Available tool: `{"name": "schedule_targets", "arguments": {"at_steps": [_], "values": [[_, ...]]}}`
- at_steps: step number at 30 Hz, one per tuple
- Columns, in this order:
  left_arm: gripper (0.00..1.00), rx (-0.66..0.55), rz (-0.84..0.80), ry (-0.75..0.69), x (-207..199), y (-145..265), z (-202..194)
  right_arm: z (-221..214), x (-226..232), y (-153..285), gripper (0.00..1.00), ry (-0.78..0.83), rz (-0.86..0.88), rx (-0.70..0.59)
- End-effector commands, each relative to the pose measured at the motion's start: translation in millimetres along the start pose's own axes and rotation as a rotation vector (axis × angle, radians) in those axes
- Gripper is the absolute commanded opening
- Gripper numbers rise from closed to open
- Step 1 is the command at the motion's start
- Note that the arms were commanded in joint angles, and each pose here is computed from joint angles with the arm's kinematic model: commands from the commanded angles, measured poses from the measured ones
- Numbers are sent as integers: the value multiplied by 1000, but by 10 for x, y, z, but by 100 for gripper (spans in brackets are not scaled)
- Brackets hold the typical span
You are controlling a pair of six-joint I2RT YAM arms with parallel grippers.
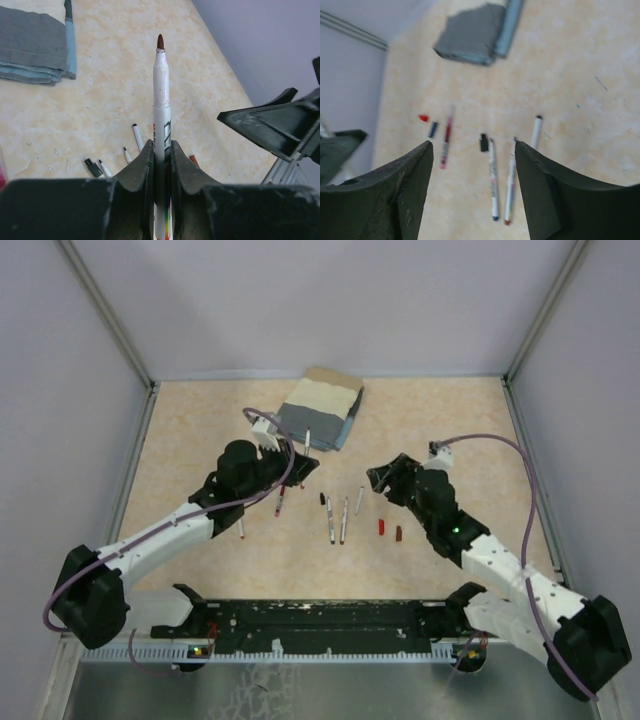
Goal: Insert the pens into the pen caps
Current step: Insert the pen cap onto the pen.
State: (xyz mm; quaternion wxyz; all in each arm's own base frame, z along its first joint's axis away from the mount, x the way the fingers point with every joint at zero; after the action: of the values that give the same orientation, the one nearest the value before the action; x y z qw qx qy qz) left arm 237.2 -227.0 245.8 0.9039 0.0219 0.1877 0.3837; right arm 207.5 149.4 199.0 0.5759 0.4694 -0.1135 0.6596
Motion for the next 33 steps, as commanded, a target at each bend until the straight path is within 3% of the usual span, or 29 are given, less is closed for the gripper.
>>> {"name": "schedule_targets", "arguments": {"at_steps": [1, 10, 22, 33], "values": [[0, -131, 36, 103, -14, -1, 176, 395, 503, 186, 69, -258, 361, -273], [0, -202, -50, 199, -101, -62, 231, 459, 1150, 434, 76, -297, 685, -492], [0, -272, -143, 260, -206, -14, 355, 282, 1549, 410, 78, -244, 883, -475], [0, -339, -220, 484, -138, 113, 310, 329, 1722, 509, 79, -186, 962, -457]]}}
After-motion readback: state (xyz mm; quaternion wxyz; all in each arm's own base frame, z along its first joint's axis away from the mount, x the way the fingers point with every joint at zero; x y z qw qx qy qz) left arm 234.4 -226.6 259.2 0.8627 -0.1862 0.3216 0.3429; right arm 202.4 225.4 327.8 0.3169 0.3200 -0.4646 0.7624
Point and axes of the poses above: each gripper's point midway between its finger pads, its own y axis back along the fingers, its own x axis along the line the jaws close on, z = x × y, the point moved 9 cm from there along y, back along the fingers, and after that the axes turned 13 degrees about -y, right-handed, at the moved point
